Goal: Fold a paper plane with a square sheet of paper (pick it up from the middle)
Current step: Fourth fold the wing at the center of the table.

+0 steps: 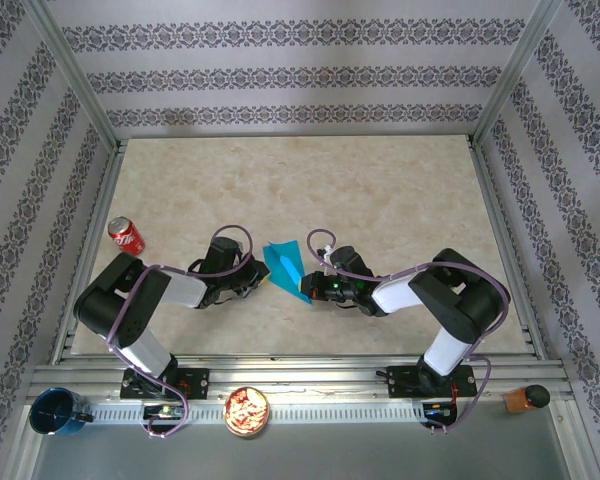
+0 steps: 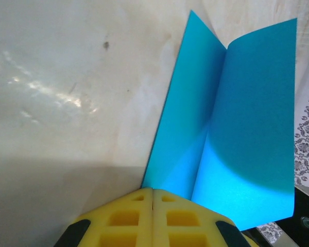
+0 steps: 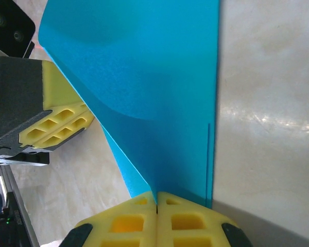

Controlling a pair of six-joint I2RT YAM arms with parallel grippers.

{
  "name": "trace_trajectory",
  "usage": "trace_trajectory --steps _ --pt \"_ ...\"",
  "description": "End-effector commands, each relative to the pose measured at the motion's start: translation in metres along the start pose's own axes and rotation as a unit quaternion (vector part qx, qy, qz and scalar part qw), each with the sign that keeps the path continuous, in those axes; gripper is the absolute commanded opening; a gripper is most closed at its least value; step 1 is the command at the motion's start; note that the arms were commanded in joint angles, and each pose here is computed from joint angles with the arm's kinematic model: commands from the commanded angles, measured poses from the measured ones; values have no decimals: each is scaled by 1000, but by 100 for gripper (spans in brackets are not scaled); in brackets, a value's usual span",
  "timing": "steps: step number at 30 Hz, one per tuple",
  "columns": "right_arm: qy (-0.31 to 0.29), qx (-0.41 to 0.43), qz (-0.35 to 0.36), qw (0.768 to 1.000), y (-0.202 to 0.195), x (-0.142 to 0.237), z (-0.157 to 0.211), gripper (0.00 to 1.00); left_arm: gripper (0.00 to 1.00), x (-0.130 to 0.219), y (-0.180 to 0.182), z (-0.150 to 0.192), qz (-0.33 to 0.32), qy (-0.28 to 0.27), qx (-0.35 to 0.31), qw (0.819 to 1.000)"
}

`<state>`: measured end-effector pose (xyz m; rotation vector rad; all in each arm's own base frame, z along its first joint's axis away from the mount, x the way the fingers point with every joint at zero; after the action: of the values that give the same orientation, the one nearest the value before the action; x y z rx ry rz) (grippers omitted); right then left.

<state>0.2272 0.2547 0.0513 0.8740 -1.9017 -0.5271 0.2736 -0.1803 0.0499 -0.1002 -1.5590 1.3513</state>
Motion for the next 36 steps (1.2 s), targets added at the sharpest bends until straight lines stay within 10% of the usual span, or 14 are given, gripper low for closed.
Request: trace_trajectory --steps 1,36 --pt "-6 15 4 1000 5 5 0 3 0 5 5 4 -8 -12 3 1000" --pt "4 29 4 1000 -1 4 4 3 0 0 -47 6 -138 48 -185 972"
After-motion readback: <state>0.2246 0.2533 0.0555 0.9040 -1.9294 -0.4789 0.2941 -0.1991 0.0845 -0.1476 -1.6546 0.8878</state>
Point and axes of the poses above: each hand's point on the last joint's axis, 136 mm out from that joint toward the fingers, its own x axis back along the fingers, its own y axis along the line the jaws close on, z = x × y, the point moved 5 cm from there along x, back along the fingers, and after that the axes turned 11 degrees about x, right-handed, at the moved point
